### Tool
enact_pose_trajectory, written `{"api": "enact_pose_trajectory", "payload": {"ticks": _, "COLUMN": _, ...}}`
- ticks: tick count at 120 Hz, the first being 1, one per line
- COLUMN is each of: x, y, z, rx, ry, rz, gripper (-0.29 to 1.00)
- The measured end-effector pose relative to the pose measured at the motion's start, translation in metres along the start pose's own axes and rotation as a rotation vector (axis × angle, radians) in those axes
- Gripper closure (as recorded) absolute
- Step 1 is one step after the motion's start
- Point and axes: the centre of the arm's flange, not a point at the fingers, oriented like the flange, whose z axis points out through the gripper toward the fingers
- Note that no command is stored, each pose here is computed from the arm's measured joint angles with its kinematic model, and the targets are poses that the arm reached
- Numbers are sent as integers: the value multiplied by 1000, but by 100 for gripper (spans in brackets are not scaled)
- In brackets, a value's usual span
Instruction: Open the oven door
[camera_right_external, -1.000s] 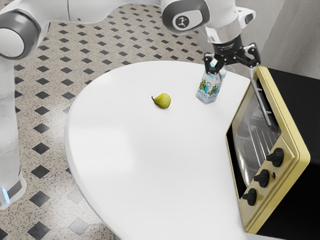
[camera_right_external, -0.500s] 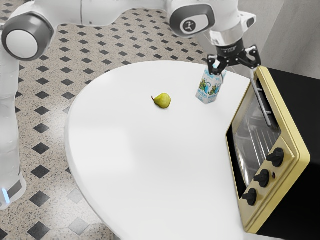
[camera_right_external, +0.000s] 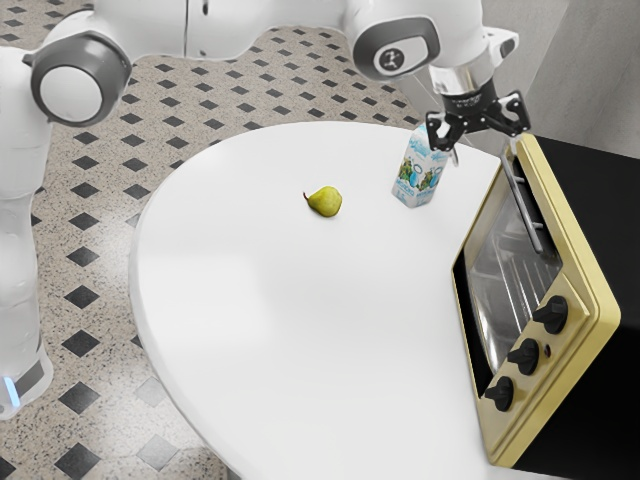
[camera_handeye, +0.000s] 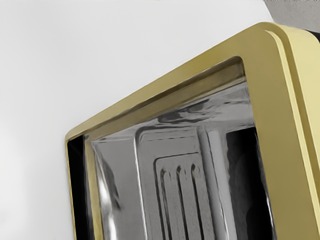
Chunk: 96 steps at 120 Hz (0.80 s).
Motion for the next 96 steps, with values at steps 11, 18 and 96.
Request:
{"api": "enact_pose_trajectory", "payload": {"ticks": 11, "x": 6, "y": -2, "z": 7, "rx": 4, "ry": 2, "rz": -2, "gripper": 0}}
{"api": "enact_pose_trajectory", "payload": {"ticks": 18, "x": 9, "y": -3, "z": 11, "rx": 6, "ry": 2, "rz": -1, "gripper": 0}}
{"api": "enact_pose_trajectory", "payload": {"ticks": 96, "x": 19, "y": -2, "z": 38, "rx": -2, "ry": -5, "rz": 23, "gripper": 0}}
